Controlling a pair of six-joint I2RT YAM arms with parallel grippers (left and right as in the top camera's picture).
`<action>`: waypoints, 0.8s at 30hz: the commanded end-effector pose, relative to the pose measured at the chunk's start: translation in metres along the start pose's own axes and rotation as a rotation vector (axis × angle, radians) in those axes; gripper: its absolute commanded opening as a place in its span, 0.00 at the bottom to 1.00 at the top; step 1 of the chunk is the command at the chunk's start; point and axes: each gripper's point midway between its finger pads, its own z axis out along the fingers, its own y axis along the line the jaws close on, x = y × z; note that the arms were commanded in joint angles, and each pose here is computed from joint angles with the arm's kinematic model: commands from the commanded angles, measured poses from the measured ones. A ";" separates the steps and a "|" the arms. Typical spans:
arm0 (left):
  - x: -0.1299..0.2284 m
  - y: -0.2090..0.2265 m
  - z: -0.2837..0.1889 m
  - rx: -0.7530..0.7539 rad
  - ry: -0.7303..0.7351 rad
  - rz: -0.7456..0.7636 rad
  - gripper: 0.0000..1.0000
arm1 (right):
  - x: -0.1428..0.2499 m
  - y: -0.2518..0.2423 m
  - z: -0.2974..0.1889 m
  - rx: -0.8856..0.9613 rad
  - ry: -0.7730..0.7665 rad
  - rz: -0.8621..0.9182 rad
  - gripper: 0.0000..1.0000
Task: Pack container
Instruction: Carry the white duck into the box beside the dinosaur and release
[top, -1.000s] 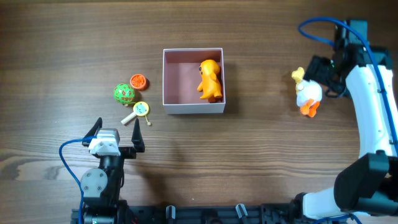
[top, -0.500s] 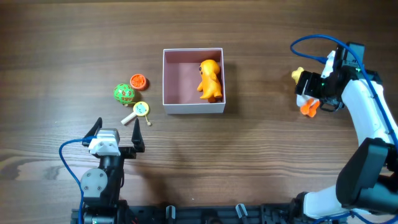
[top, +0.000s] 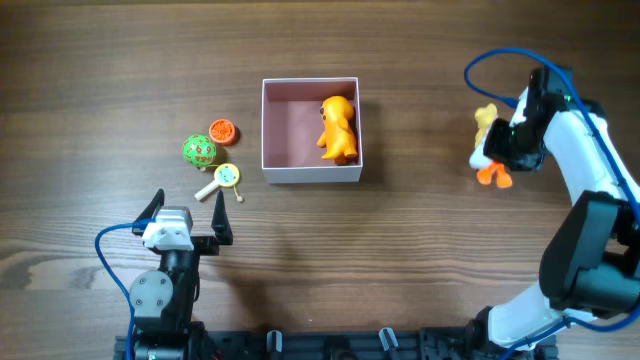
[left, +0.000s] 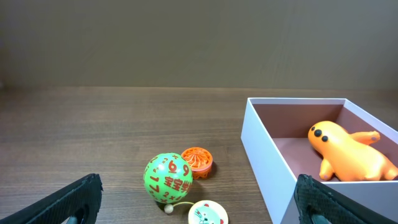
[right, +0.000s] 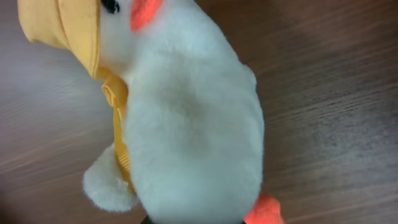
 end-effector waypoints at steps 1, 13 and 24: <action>0.002 0.000 0.000 0.003 -0.001 0.019 1.00 | -0.026 0.073 -0.072 -0.118 -0.186 -0.123 0.04; 0.002 0.000 0.000 0.003 -0.001 0.019 1.00 | 0.067 0.336 -0.174 -0.438 -0.530 -0.534 0.04; 0.002 0.000 0.000 0.003 -0.001 0.019 1.00 | 0.114 0.383 -0.054 -0.392 -0.291 -0.451 0.06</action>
